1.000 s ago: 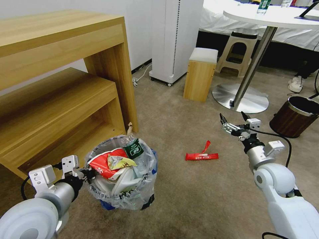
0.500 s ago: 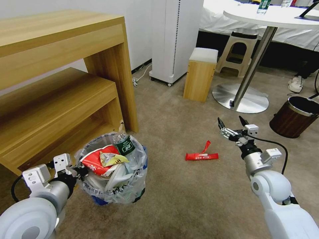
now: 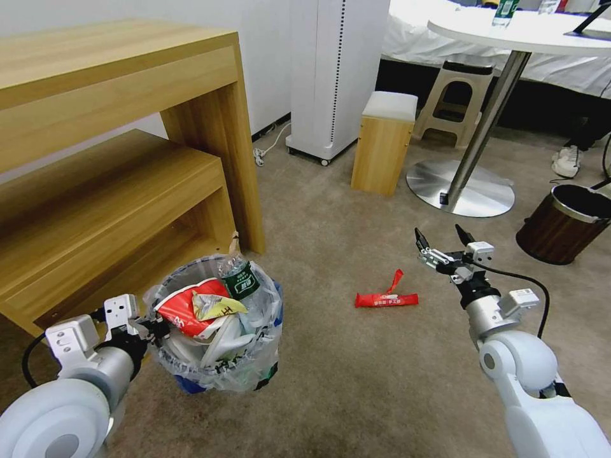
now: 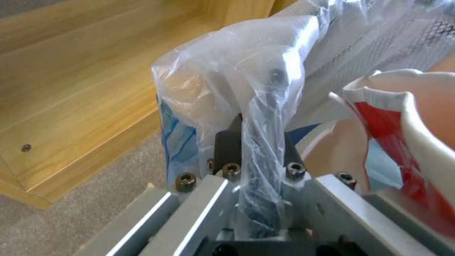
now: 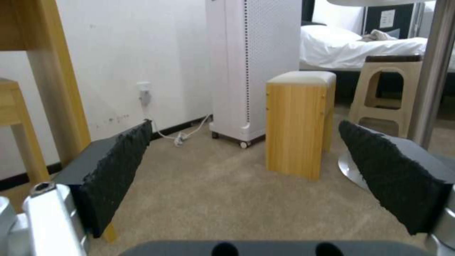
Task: Pick up the trash bin and place the garbage on the floor into it.
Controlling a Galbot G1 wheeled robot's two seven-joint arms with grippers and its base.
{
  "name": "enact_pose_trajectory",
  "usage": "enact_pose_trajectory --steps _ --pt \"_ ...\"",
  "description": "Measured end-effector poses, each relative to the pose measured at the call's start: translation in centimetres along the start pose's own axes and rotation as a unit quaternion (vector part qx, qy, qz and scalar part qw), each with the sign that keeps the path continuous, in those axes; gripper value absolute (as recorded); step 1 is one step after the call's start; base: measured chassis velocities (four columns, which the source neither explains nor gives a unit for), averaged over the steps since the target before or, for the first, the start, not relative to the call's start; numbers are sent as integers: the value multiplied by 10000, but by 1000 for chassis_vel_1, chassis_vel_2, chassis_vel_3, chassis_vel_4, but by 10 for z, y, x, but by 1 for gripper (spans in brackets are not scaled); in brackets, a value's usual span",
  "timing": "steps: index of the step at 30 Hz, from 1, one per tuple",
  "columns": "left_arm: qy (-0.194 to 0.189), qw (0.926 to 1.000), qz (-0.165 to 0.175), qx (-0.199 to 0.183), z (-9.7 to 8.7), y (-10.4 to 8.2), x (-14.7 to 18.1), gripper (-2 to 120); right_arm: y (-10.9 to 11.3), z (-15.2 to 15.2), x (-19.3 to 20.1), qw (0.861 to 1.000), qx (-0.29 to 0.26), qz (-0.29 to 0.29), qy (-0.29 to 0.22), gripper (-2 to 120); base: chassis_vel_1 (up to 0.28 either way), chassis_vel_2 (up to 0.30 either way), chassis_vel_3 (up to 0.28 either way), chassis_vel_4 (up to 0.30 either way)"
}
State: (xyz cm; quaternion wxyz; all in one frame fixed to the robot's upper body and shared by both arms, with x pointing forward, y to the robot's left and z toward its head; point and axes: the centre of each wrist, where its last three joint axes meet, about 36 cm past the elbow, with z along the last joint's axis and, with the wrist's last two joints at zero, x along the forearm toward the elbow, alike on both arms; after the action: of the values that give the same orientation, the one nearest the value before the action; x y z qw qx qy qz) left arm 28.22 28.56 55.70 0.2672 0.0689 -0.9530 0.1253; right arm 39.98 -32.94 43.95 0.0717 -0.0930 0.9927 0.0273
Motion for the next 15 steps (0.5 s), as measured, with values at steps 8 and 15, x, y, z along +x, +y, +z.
enact_pose_trajectory --steps 8,15 --pt "8 10000 50 44 1 0 -2 1 1 1 -2 9999 -27 -95 -44 100 0 0 0 0" --pt "-37 10000 30 70 0 1 -1 1 2 2 -2 9999 -42 -112 27 100 0 0 0 0"
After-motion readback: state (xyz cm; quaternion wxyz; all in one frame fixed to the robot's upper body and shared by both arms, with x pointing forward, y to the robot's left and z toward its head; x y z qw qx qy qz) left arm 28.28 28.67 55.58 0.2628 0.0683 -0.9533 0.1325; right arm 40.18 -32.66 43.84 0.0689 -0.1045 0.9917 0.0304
